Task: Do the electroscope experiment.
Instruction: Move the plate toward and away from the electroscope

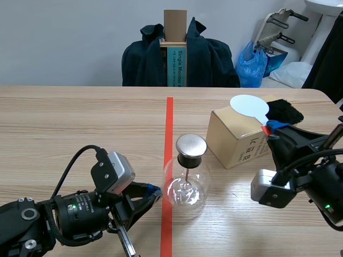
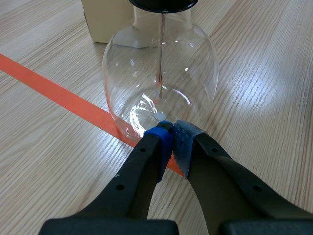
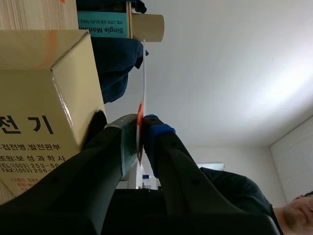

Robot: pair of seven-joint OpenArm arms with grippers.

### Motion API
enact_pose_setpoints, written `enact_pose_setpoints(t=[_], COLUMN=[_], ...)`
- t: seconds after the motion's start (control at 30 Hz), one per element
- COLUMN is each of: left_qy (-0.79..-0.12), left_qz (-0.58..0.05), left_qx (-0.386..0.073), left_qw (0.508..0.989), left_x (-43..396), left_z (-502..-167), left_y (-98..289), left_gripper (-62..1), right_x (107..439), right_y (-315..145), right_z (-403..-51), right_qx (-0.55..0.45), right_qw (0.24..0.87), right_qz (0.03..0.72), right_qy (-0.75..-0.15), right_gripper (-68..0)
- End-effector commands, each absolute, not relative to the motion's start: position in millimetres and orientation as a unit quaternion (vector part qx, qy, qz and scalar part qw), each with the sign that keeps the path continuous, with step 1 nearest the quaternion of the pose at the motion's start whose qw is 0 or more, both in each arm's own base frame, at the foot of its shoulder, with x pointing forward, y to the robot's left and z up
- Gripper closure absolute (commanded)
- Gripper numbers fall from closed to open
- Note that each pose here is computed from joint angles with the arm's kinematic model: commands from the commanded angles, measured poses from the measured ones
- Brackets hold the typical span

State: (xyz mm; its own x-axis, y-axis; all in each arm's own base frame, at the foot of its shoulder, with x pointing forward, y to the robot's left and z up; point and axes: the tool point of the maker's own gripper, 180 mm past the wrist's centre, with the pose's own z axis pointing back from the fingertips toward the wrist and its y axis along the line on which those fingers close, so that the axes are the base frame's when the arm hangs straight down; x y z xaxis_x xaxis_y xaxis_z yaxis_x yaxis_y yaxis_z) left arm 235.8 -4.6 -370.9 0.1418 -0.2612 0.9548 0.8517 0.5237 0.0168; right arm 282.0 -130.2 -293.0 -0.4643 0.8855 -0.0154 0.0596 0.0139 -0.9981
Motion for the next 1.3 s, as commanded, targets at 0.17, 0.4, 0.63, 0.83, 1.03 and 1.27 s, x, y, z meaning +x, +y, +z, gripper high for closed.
enact_pose_setpoints(t=[0.17, 0.4, 0.63, 0.83, 1.03, 1.27], left_qy=[-0.535, -0.535, -0.535, -0.535, -0.535, -0.535], left_qz=[-0.391, -0.391, -0.391, -0.391, -0.391, -0.391], left_qx=[-0.288, -0.288, -0.288, -0.288, -0.288, -0.288], left_qw=[0.691, 0.691, 0.691, 0.691, 0.691, 0.691], left_x=[241, 241, 241, 241, 241, 241], left_z=[-361, -361, -361, -361, -361, -361], left_y=[-7, -7, -7, -7, -7, -7], left_gripper=[-2.7, -2.7, -2.7, -2.7, -2.7, -2.7], right_x=[272, 251, 234, 225, 218, 215], right_y=[-115, -90, -75, -69, -64, -62], right_z=[-289, -290, -291, -292, -292, -292], right_qx=[-0.347, -0.291, -0.251, -0.232, -0.215, -0.209], right_qw=[0.304, 0.244, 0.203, 0.182, 0.165, 0.159], right_qz=[0.611, 0.640, 0.656, 0.663, 0.669, 0.671], right_qy=[-0.643, -0.668, -0.682, -0.688, -0.692, -0.694], right_gripper=[-0.8, -0.8, -0.8, -0.8, -0.8, -0.8])
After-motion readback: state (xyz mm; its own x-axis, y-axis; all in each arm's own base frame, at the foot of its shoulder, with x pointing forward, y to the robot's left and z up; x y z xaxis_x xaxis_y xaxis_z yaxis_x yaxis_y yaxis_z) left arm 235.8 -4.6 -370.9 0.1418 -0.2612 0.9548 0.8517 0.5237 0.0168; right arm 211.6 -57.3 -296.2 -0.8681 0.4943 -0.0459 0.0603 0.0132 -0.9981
